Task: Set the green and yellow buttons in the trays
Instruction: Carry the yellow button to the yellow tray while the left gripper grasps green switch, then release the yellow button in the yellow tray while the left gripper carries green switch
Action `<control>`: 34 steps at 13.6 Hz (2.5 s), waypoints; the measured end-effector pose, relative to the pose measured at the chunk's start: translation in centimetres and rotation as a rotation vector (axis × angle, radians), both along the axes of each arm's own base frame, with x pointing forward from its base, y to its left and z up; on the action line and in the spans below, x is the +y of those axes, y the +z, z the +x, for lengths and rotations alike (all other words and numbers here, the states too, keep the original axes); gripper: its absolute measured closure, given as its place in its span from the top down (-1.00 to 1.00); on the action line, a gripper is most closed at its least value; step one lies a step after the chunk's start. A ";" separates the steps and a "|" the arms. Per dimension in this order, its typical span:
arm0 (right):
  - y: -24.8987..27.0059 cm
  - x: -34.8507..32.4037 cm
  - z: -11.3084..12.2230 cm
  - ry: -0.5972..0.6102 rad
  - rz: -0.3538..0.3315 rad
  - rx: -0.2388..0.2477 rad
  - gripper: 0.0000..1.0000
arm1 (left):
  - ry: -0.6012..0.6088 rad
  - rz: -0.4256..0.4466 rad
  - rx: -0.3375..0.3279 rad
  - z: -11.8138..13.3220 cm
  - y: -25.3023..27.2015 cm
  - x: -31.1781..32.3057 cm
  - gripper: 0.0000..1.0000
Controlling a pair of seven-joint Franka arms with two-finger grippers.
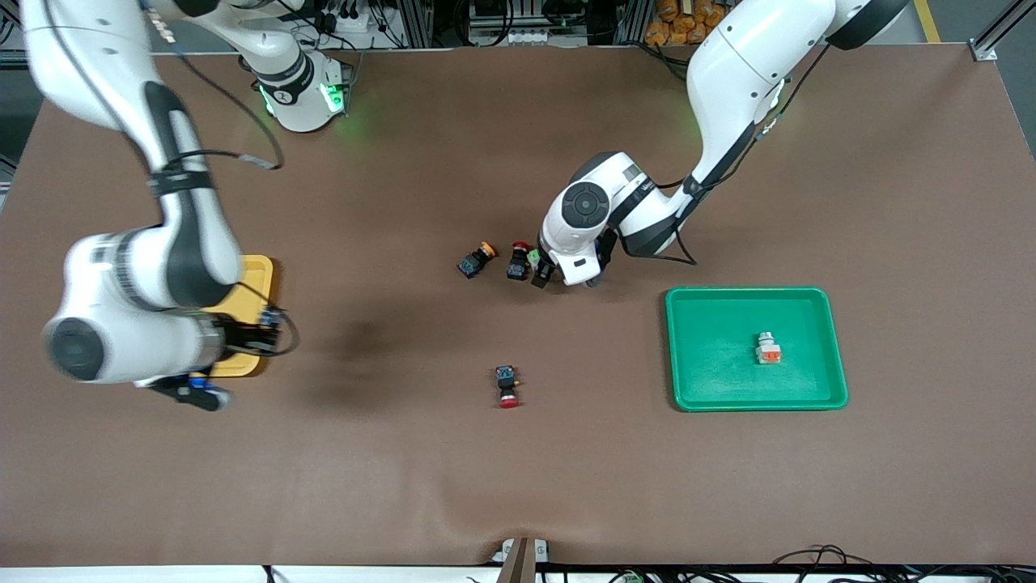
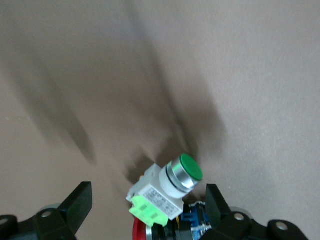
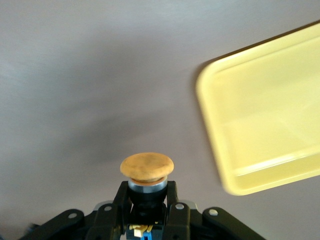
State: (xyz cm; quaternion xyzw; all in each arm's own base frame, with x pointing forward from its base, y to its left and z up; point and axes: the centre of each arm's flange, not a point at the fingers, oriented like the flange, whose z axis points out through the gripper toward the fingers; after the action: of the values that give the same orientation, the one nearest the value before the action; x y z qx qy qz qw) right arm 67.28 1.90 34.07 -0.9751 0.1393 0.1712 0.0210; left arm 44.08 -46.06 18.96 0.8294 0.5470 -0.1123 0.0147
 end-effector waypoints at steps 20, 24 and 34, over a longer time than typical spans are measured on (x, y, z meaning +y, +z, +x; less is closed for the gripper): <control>-16.4 -27.4 -10.4 0.274 0.187 -0.083 -0.29 | -0.052 0.015 -0.049 -0.1 -1.4 -0.4 0.07; -16.4 -27.0 -10.1 0.281 0.198 -0.077 0.43 | -0.101 0.074 -0.101 3.0 1.6 1.2 0.07; -6.0 -15.6 -3.4 0.408 0.285 0.051 1.00 | -0.304 0.093 -0.124 15.6 6.2 15.2 0.07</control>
State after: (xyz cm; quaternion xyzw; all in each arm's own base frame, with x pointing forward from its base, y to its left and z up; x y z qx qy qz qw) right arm 63.91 -13.72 28.08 -0.9656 -0.0855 0.2145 0.1199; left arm 59.67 -30.81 25.14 0.9078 0.4177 -0.0364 -0.0069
